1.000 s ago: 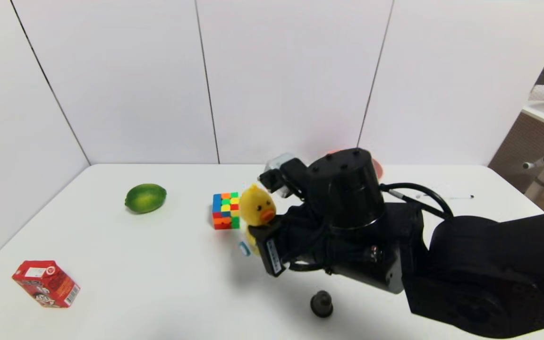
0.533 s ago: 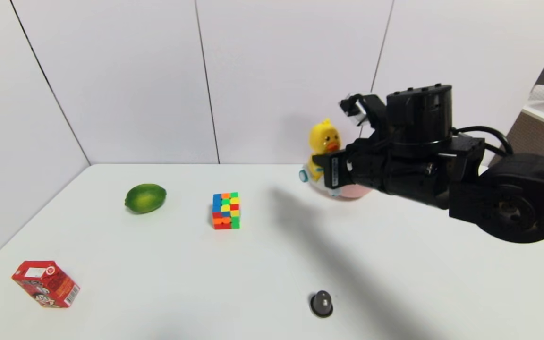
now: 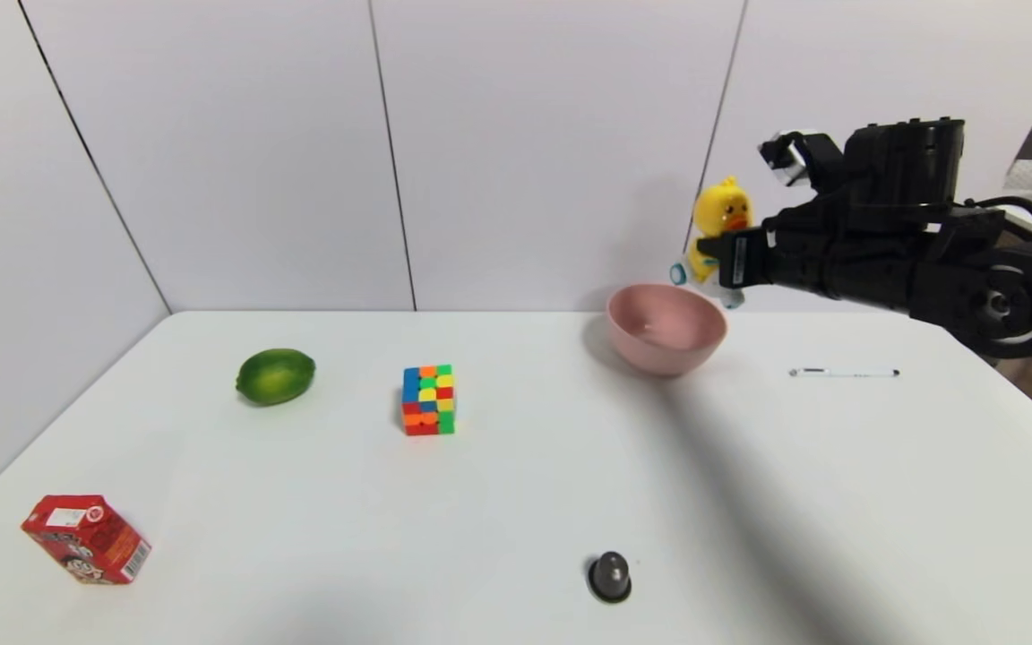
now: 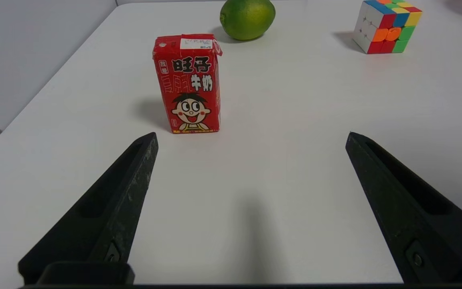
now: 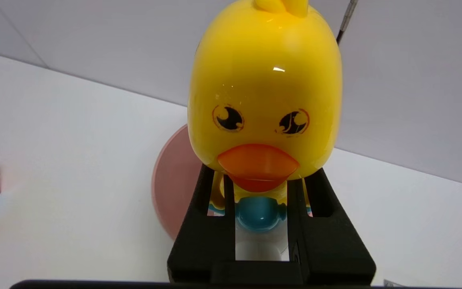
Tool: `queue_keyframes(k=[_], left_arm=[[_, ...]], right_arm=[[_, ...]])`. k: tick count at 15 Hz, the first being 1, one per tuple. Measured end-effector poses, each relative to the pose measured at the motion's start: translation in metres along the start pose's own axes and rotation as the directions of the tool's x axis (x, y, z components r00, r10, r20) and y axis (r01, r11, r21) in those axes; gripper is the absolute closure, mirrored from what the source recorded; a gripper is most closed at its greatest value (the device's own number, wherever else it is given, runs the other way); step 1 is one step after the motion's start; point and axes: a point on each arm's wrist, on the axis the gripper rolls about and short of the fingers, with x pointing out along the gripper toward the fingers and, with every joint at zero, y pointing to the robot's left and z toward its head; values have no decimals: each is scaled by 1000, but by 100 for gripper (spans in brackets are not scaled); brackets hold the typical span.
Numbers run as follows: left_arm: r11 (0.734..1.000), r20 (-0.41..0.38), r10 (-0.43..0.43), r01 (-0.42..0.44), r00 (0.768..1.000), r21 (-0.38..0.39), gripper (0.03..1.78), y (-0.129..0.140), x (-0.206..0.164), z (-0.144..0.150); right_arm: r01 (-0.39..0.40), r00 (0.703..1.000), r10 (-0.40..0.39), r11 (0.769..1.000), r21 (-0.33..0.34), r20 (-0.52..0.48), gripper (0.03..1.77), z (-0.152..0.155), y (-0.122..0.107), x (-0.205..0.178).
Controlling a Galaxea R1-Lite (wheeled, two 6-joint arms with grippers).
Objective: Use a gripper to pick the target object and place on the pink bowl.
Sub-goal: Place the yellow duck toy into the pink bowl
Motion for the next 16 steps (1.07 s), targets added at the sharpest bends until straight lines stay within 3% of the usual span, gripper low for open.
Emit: queue_keyframes(k=[9, 16], left_arm=[[1000, 0, 0, 0, 1000, 0, 12, 0, 0, 0], [1000, 0, 0, 0, 1000, 0, 12, 0, 0, 0]], right_arm=[[-5, 998, 5, 1000, 9, -55, 144, -35, 0, 59], [-12, 994, 13, 1000, 11, -106, 144, -60, 2, 80]])
